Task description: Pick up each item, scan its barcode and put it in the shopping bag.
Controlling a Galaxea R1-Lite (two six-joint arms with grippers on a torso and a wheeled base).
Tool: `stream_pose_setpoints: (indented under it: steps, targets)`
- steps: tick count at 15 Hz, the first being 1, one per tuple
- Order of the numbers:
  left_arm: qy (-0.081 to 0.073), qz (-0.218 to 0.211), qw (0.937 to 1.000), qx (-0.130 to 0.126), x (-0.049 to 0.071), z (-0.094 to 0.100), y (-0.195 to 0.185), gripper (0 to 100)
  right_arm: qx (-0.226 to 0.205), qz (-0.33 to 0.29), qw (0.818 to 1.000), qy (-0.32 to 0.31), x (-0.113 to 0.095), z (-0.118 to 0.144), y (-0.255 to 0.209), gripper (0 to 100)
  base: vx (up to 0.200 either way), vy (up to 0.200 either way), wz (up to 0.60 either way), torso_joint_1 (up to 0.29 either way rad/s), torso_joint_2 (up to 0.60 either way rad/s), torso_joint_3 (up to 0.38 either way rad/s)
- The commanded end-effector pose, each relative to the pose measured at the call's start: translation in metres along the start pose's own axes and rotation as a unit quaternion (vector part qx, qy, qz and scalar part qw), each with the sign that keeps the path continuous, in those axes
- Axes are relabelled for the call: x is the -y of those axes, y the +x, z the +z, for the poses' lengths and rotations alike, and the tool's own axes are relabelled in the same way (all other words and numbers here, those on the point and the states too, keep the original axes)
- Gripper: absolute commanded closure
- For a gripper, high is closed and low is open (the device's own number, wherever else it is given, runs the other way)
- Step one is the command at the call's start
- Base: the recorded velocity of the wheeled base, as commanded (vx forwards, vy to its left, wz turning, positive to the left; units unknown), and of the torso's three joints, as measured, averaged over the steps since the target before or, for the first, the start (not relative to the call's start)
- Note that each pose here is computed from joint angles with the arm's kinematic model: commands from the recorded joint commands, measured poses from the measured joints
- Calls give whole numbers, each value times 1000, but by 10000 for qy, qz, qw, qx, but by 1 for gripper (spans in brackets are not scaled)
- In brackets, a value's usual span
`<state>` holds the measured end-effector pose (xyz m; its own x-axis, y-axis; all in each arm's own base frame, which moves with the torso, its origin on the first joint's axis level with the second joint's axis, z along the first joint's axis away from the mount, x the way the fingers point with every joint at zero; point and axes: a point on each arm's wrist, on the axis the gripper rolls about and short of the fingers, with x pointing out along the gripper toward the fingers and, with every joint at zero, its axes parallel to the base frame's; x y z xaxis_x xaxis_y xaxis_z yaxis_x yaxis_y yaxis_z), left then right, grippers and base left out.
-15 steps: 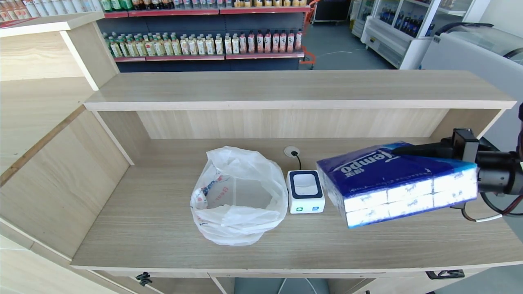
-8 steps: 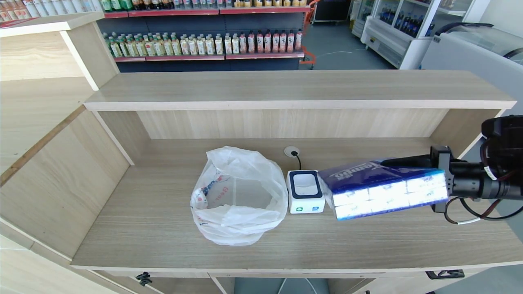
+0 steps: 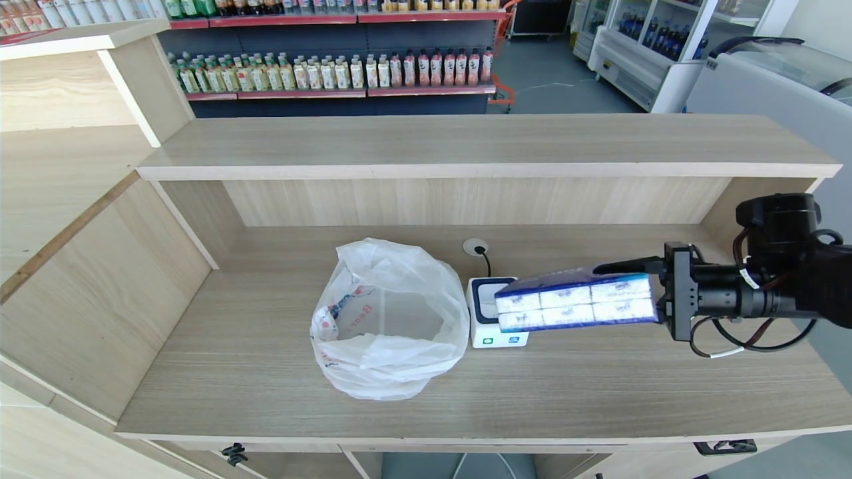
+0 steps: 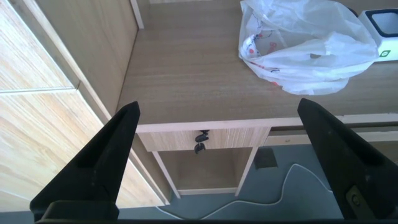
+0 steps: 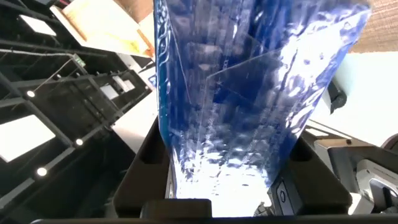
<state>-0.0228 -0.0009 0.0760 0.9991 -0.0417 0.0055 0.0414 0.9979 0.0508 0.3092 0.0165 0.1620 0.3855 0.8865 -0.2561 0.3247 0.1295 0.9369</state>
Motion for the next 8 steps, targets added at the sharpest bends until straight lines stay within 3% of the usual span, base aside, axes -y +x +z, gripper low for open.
stream_pose_setpoints:
  steps: [1, 8]
  targets:
    - [0, 2, 10000, 3, 0, 0, 0, 0, -67, -23, 10000, 47, 1, -1, 4, 100, 0, 0, 0, 0, 0, 0]
    - [0, 2, 10000, 3, 0, 0, 0, 0, -397, 7, 9992, 56, 0, -5, 11, 100, 0, 0, 0, 0, 0, 0]
